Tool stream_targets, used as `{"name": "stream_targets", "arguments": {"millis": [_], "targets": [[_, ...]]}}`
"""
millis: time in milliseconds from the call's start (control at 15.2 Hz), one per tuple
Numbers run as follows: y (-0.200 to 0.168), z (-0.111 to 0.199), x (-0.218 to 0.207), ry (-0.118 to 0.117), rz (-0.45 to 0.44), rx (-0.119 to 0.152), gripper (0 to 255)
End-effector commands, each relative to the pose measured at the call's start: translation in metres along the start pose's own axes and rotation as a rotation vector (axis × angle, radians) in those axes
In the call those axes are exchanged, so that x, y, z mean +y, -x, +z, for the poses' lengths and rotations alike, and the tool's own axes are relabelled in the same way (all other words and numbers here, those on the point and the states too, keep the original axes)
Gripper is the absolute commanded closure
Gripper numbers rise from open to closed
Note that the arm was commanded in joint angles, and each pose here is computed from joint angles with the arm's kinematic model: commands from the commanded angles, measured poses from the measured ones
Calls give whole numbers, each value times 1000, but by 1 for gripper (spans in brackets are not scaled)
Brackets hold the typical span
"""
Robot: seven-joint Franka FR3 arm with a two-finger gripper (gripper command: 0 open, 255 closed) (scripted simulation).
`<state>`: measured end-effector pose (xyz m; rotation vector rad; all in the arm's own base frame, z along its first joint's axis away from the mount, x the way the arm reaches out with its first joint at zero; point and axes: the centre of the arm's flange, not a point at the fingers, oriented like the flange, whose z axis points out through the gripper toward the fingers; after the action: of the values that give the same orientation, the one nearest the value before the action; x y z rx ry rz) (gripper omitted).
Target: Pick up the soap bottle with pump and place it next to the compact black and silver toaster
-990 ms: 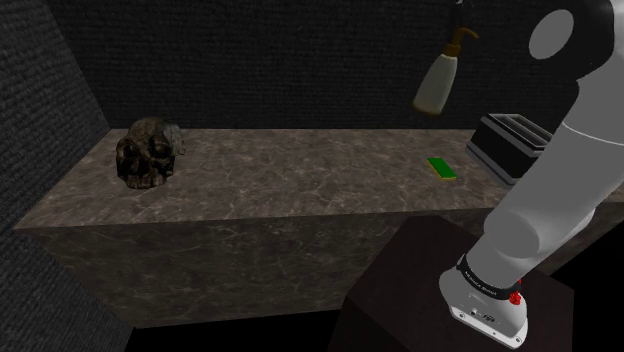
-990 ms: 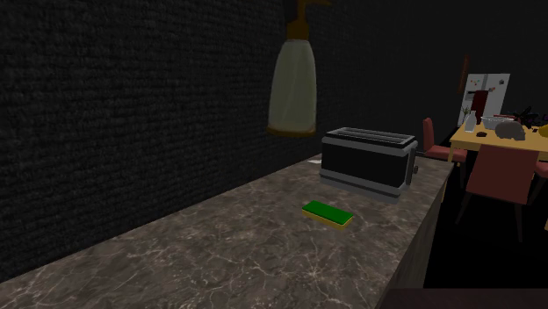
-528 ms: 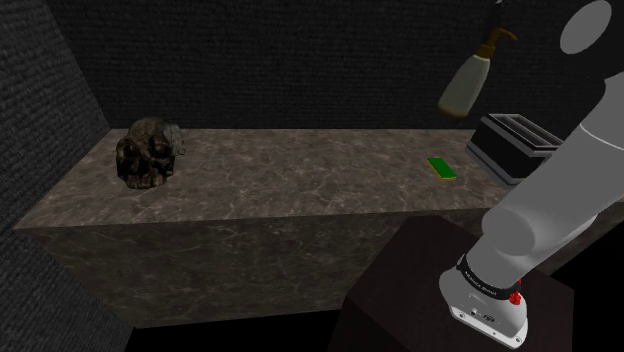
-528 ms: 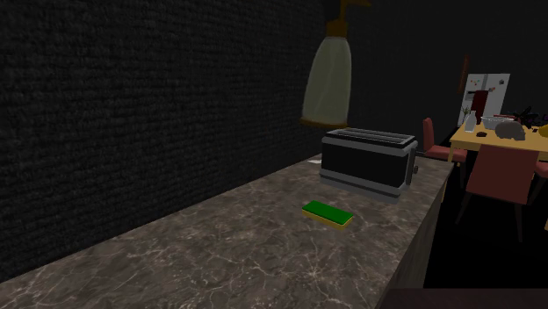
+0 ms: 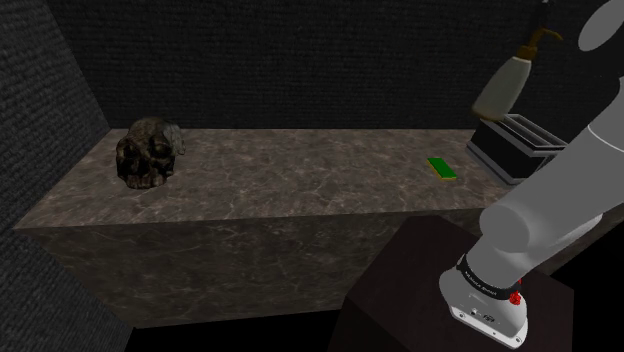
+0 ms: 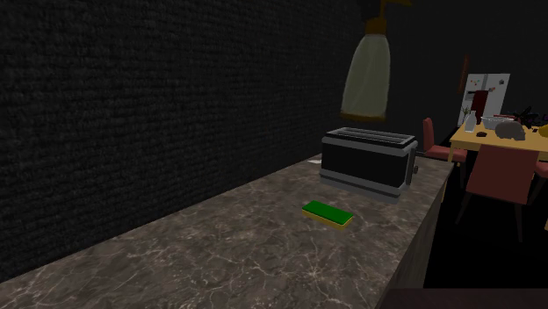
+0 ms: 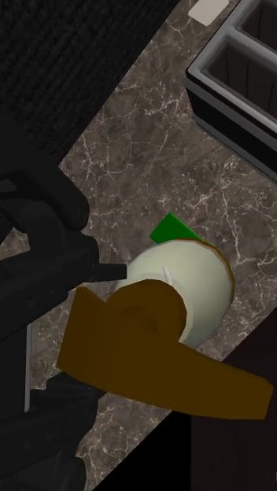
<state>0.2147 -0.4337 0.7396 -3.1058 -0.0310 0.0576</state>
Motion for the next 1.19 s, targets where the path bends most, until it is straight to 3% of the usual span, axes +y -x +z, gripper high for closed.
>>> {"name": "stream_targets", "arguments": {"millis": [0, 726, 1122], "targets": [[28, -1, 8, 0, -2, 0, 255], [170, -13, 57, 0, -2, 0, 255], [169, 18, 58, 0, -2, 0, 255]]}}
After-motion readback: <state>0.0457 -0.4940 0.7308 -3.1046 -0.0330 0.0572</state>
